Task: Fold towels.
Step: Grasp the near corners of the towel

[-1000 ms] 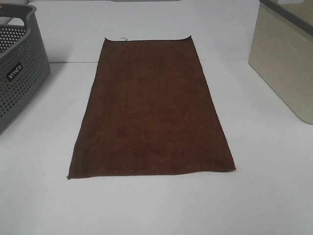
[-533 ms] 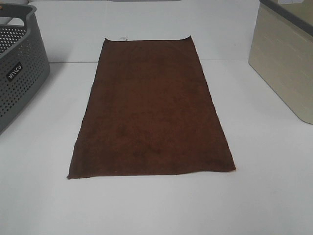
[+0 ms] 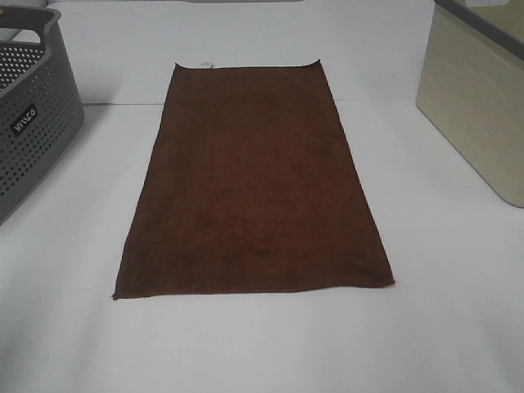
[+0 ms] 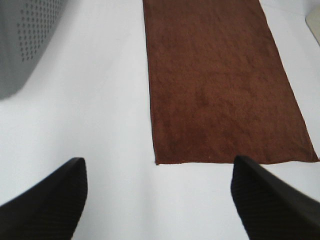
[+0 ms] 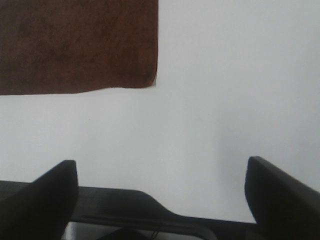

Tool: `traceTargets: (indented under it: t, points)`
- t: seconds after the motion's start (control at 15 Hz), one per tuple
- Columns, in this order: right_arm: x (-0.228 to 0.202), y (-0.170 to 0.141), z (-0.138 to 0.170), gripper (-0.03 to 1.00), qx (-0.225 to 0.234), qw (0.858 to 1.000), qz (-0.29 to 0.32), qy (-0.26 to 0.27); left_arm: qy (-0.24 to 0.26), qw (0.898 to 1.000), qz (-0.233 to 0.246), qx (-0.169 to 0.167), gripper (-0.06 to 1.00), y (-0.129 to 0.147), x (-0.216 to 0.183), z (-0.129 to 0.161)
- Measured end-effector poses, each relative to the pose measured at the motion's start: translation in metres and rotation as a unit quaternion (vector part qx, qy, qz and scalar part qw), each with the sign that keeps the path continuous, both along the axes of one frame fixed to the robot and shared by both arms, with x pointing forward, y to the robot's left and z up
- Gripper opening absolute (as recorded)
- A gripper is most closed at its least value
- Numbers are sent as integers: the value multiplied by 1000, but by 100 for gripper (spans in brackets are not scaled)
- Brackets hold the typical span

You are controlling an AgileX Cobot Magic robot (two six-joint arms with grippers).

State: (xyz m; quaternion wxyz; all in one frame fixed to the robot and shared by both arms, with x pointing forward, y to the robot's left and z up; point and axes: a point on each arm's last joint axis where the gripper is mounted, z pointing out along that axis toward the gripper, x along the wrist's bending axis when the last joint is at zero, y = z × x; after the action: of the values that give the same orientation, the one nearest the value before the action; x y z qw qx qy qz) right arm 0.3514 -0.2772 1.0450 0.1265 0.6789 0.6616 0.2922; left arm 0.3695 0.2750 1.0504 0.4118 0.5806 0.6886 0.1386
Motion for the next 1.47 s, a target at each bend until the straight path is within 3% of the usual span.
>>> traceTargets:
  t: [0.33, 0.6, 1.0, 1.2, 1.47]
  points:
    - [64, 9, -36, 85, 22, 993, 39, 110, 90, 995, 14, -42, 75, -4, 62, -47]
    - [110, 17, -63, 85, 53, 986, 59, 144, 174, 982, 2, -71, 75, -10, 106, -104]
    - [151, 19, -99, 83, 60, 981, 52, 179, 219, 964, -108, -105, 75, -26, 152, -147]
    - [157, 20, -119, 83, 63, 977, 66, 193, 225, 963, -109, -100, 75, -25, 153, -153]
    - [170, 29, -145, 83, 115, 973, 79, 182, 238, 961, -91, -106, 75, -26, 156, -163]
